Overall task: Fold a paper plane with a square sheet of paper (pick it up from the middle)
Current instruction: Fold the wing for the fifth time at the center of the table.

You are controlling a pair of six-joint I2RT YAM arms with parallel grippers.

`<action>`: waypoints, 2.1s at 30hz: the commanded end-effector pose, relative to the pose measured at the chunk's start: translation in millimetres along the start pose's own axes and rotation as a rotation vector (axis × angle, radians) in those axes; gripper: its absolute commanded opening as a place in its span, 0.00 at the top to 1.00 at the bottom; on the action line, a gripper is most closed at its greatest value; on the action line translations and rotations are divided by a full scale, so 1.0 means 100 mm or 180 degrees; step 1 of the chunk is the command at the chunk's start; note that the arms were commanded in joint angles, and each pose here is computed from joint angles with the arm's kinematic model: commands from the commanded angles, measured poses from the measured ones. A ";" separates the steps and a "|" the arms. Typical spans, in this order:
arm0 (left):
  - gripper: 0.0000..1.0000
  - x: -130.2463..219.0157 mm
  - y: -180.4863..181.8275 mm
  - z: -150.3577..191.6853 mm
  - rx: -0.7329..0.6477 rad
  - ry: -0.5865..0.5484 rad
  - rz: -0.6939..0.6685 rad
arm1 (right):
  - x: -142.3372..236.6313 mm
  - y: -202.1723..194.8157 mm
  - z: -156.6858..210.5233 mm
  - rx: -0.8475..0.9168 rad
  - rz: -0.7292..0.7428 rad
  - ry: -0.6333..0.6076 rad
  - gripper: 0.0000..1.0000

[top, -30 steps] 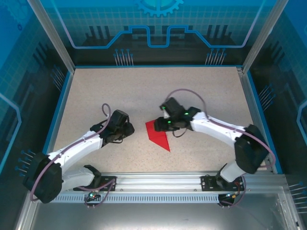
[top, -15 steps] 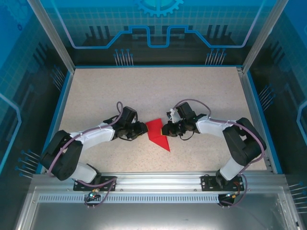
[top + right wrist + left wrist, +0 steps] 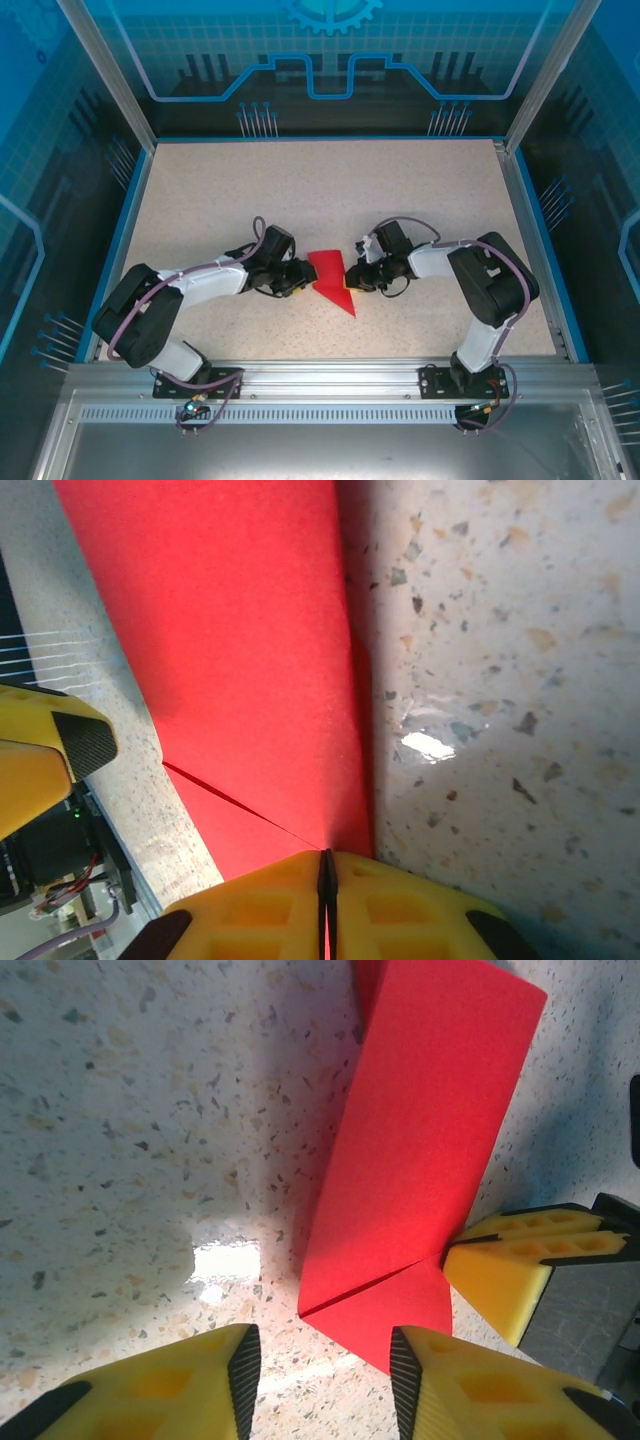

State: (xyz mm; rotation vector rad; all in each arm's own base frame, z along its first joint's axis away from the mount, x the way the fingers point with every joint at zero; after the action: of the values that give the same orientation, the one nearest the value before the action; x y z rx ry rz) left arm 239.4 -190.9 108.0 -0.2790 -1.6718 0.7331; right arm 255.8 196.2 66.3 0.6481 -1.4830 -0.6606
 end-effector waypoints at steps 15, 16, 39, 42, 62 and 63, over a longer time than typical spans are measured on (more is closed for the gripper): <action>0.53 -0.24 -0.22 0.05 0.0118 0.0141 0.0238 | -0.05 -0.33 0.05 -0.0253 -0.0044 -0.0020 0.88; 0.54 -0.25 -0.22 0.05 0.0125 0.0142 0.0256 | -0.05 -0.34 0.06 -0.0259 -0.0047 -0.0020 0.88; 0.59 -0.20 -0.30 0.02 -0.0079 0.0054 0.0218 | 0.01 -0.31 -0.02 -0.0268 0.0003 -0.0109 0.85; 0.55 -0.13 -0.24 0.06 -0.0031 -0.0032 0.0184 | 0.01 -0.32 -0.03 -0.0292 0.0036 -0.0130 0.85; 0.80 -0.22 -0.22 0.05 -0.0061 -0.0088 0.0182 | 0.36 0.08 0.00 0.0031 -0.0183 -0.0400 0.72; 0.81 -0.23 -0.22 0.06 -0.0060 -0.0085 0.0177 | 0.37 0.12 0.01 0.0090 -0.0201 -0.0381 0.73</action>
State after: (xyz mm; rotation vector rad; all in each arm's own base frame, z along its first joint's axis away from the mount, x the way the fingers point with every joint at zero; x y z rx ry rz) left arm 242.4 -220.1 103.3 -0.3296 -1.6882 0.7700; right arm 258.6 181.7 93.7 0.6886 -1.5737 -0.7687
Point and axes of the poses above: each hand's point on the last joint's axis, 136 mm out from that joint toward the fingers, its own x axis back along the fingers, its own y axis along the line the jaws close on, z = x × y, the point moved 8 cm from there along x, back along the fingers, and after that the axes turned 4 degrees about -x, right-handed, at the moved point
